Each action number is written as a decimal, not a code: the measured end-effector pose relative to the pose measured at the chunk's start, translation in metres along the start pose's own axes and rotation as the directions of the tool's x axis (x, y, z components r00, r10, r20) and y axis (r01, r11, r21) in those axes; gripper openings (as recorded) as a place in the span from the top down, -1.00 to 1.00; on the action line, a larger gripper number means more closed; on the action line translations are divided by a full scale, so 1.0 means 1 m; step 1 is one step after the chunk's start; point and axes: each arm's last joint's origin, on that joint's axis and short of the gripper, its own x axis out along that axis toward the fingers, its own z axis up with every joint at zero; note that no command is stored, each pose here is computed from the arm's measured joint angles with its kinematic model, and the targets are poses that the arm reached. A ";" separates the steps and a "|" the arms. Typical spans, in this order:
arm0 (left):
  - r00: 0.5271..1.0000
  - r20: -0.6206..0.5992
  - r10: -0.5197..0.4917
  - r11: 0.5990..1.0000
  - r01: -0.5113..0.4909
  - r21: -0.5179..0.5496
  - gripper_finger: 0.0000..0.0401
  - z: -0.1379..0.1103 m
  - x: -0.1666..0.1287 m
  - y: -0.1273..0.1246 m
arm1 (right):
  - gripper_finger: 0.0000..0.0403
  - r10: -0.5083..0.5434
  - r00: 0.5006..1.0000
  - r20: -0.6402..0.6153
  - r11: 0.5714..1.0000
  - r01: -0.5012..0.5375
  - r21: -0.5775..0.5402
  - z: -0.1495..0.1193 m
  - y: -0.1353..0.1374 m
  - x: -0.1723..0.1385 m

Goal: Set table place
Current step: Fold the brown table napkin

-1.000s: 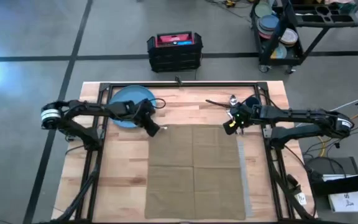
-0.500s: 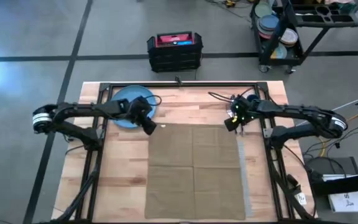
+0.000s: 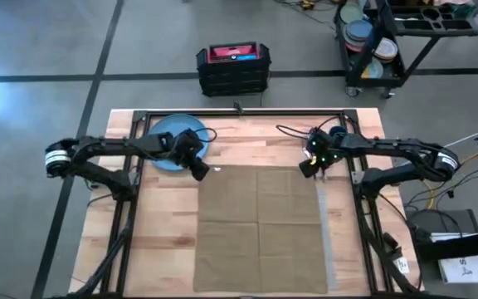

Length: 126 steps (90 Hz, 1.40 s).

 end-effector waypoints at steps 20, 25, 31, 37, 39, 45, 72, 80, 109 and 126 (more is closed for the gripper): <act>1.000 0.003 0.000 1.000 0.000 0.000 1.00 0.000 0.000 0.000 | 0.97 0.024 1.000 -0.010 1.000 -0.024 -0.018 -0.001 0.001 -0.001; 1.000 0.003 0.000 1.000 0.000 0.001 1.00 0.000 0.000 0.000 | 0.96 0.026 1.000 -0.008 1.000 -0.026 -0.015 -0.001 0.001 -0.004; 1.000 0.002 0.000 1.000 0.000 0.001 1.00 0.000 0.000 0.000 | 0.98 0.034 0.999 0.009 0.999 -0.034 -0.020 0.001 0.004 -0.010; 1.000 0.002 0.000 1.000 0.000 0.001 1.00 0.000 0.000 0.000 | 0.99 0.047 0.998 0.032 0.999 -0.046 -0.028 0.004 0.007 -0.019; 1.000 0.002 0.000 1.000 0.000 0.000 1.00 0.000 0.000 0.000 | 0.99 0.049 0.998 0.038 0.998 -0.048 -0.030 0.005 0.007 -0.022; 1.000 0.001 0.000 1.000 0.000 0.001 1.00 0.000 0.000 0.000 | 1.00 0.053 0.998 0.044 0.998 -0.052 -0.034 0.005 0.009 -0.029; 0.998 -0.044 -0.053 0.999 0.053 0.001 1.00 -0.003 -0.002 -0.002 | 1.00 0.099 0.995 0.014 0.994 -0.098 -0.039 -0.006 0.010 -0.046; 0.996 -0.045 -0.078 0.997 0.079 0.009 1.00 -0.004 -0.005 -0.004 | 1.00 0.140 0.990 0.030 0.990 -0.138 -0.041 -0.009 0.012 -0.052; 0.989 -0.007 -0.145 0.989 0.145 0.007 1.00 -0.012 -0.032 -0.015 | 1.00 0.274 0.960 0.053 0.961 -0.271 -0.046 -0.016 0.015 -0.072; 0.984 -0.035 -0.174 0.985 0.174 -0.004 1.00 -0.021 -0.040 -0.026 | 1.00 0.312 0.948 0.069 0.949 -0.307 -0.079 -0.023 0.021 -0.079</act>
